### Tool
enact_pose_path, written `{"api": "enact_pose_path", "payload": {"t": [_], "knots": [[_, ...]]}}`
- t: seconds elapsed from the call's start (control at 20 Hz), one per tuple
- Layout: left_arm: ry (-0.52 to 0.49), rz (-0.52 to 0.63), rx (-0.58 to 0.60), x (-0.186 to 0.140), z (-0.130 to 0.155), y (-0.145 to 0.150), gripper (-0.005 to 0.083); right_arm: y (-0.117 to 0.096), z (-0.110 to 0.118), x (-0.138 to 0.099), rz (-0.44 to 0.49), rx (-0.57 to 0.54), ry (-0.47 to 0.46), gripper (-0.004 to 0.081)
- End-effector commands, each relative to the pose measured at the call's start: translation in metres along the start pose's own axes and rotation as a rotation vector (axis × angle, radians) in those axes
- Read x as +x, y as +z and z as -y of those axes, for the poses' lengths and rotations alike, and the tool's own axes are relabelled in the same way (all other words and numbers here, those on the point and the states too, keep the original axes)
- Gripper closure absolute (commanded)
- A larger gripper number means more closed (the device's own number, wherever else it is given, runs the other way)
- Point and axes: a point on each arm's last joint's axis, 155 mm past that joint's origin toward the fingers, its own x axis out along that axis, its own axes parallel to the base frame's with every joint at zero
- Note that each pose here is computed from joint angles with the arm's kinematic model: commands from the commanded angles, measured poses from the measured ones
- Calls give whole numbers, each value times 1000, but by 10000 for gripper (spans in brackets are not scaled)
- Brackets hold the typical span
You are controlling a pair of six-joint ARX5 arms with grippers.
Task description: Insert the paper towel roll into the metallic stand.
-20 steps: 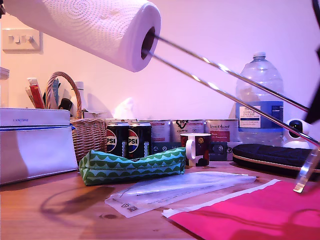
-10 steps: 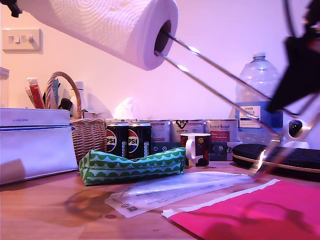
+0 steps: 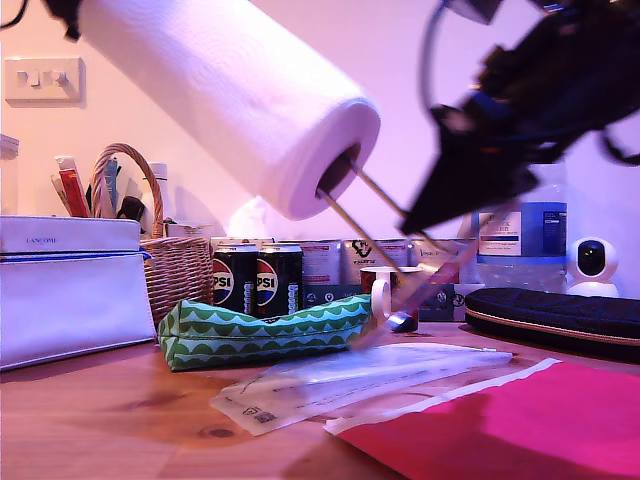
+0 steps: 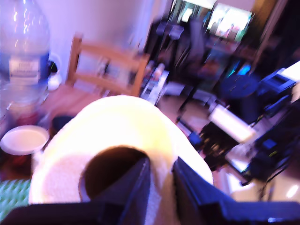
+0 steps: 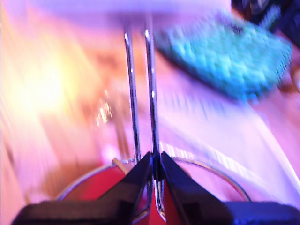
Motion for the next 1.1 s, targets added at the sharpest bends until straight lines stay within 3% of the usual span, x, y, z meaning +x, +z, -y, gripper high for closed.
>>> {"api": "enact_pose_path", "payload": {"t": [0.0, 0.3, 0.55, 0.75, 1.05], "knots": [[50, -32, 23, 3, -7, 5, 794, 31, 0, -1, 119, 1, 9, 783], [204, -146, 91, 11, -13, 23, 794, 42, -3, 10, 324, 119, 9, 783], [293, -232, 147, 26, -9, 28, 794, 56, 6, 5, 519, 207, -42, 783], [343, -308, 201, 44, -4, 20, 794, 57, -2, 17, 569, 202, -40, 783], [356, -359, 268, 67, 11, 16, 794, 36, -11, 35, 486, 209, -25, 783]]}}
